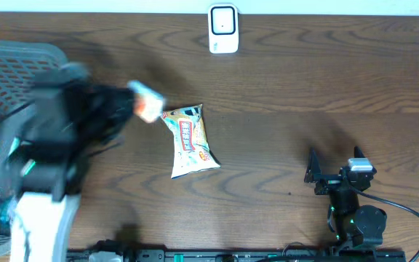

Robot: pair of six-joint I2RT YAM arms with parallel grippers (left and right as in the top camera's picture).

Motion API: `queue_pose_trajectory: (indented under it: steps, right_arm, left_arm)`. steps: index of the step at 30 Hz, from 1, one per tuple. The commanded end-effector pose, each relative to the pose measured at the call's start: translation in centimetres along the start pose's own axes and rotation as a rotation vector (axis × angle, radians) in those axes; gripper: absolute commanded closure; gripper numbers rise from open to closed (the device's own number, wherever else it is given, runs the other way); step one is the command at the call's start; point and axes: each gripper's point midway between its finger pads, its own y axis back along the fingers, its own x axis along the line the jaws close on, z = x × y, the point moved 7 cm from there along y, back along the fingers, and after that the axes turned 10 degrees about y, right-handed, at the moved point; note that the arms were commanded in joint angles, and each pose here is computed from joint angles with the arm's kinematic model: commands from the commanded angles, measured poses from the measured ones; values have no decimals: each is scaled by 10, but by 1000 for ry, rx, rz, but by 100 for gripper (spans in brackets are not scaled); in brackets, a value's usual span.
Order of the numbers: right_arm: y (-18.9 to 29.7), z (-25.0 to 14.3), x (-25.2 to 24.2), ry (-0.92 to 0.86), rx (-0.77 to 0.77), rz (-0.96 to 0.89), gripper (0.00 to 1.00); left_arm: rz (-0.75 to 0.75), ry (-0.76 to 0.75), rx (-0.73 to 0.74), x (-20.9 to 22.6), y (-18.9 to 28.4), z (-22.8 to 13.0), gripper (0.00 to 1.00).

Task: Scan the item barcode
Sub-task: 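Carry the orange packet over and set it beside the snack bag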

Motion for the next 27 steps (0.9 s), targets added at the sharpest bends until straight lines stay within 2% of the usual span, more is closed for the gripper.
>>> queue_pose_trajectory:
  steps: [1, 4, 11, 19, 24, 27]
  right_arm:
    - [0, -1, 1, 5, -1, 2, 1]
    - [0, -1, 1, 5, -1, 2, 1]
    - [0, -1, 1, 5, -1, 2, 1]
    - [0, -1, 1, 5, -1, 2, 1]
    - [0, -1, 1, 5, -1, 2, 1]
    - [0, -1, 1, 5, -1, 2, 1]
  left_arm:
    - [152, -88, 25, 0, -60, -22, 75]
    - [258, -126, 41, 7, -105, -32, 75]
    - [455, -121, 103, 42, -162, -37, 75]
    - [751, -94, 275, 112, -231, -62, 76]
    - [844, -79, 331, 140, -253, -72, 87]
    - [835, -86, 336, 137, -251, -71, 89]
